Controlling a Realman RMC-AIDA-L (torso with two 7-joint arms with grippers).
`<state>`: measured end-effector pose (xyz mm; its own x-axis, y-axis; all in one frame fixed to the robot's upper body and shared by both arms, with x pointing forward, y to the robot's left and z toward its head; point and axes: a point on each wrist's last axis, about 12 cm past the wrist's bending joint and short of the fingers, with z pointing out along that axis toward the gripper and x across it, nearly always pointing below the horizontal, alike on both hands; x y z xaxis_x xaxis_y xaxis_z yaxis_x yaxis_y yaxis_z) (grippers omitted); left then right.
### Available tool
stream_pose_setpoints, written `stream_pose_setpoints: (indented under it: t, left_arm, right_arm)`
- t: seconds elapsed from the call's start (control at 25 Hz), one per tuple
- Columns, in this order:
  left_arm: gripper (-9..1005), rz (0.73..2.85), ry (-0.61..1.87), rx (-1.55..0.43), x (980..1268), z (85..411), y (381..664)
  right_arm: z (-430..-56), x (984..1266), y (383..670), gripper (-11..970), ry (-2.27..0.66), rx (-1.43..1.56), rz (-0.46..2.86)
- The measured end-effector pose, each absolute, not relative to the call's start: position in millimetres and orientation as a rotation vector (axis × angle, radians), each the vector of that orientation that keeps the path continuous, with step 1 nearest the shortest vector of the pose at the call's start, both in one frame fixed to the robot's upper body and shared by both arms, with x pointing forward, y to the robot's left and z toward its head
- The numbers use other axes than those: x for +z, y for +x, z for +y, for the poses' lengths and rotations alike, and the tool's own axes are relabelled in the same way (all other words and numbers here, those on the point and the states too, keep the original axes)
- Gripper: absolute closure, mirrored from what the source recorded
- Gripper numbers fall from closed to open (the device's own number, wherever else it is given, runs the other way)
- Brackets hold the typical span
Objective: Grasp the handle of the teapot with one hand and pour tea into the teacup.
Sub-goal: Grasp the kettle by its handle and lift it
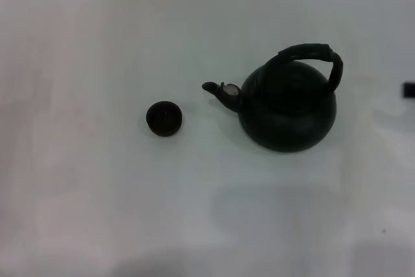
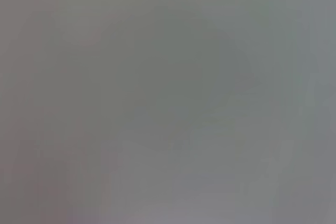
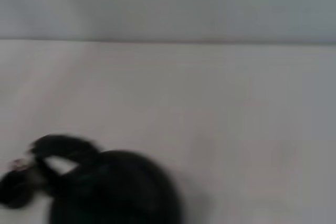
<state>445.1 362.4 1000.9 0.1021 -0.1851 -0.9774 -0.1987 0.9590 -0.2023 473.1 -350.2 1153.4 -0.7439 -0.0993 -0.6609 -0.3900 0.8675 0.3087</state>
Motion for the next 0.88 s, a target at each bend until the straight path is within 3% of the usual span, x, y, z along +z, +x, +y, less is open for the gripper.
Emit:
stream_pose_setpoints:
  t: [0.32, 0.88]
  left_arm:
    - [133, 1.482, -0.332, 0.029, 999.1, 365.9, 440.3]
    - [134, 1.498, -0.339, 0.033, 999.5, 367.0, 449.4]
  right_arm:
    - [-318.8, 1122.9, 463.8, 134, -0.273, 0.781, 2.321]
    - [-303.1, 1101.6, 466.6, 133, -0.224, 0.885, 2.129]
